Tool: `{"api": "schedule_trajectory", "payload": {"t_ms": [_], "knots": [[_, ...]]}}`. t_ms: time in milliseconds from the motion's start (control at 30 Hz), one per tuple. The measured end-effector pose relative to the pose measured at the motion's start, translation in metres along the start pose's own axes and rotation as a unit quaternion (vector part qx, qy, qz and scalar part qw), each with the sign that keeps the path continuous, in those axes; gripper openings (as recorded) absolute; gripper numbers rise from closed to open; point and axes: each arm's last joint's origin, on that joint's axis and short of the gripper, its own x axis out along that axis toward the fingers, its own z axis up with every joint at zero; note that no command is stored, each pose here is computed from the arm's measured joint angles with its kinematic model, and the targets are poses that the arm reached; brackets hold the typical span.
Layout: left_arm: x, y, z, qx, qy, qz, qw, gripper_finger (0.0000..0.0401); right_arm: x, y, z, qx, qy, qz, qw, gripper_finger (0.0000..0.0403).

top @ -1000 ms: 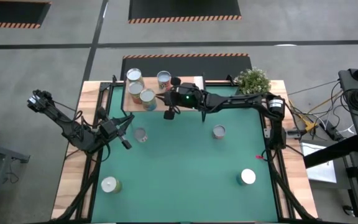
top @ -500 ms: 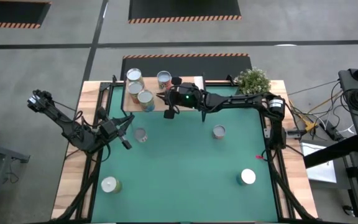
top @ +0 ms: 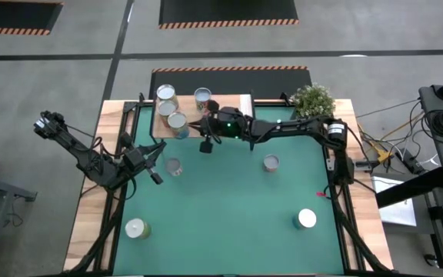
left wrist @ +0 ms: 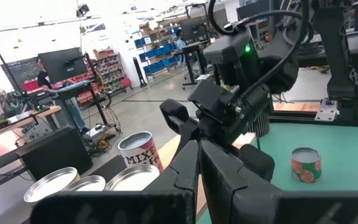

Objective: Pick and place cans onto a shelf
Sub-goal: Put the canned tomatoes on the shelf

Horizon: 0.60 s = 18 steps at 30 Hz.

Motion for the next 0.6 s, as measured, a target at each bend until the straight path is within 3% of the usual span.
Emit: {"api": "schedule_trajectory", "payload": {"t_ms": [267, 433, 600], "knots": [[0.000, -0.001, 0.000, 0.003, 0.001, 0.000, 1.000, 0.0000, -0.001, -0.004, 0.001, -0.001, 0.006, -0.025, 1.000, 0.0012], [0.000, -0.001, 0.000, 0.002, 0.001, 0.000, 1.000, 0.0000, 0.012, 0.004, -0.010, 0.020, -0.038, -0.004, 0.999, 0.0012], [0.000, 0.000, 0.000, -0.003, 0.000, 0.000, 1.000, 0.0000, 0.013, 0.008, -0.010, 0.015, -0.021, 0.000, 1.000, 0.0012]]}}
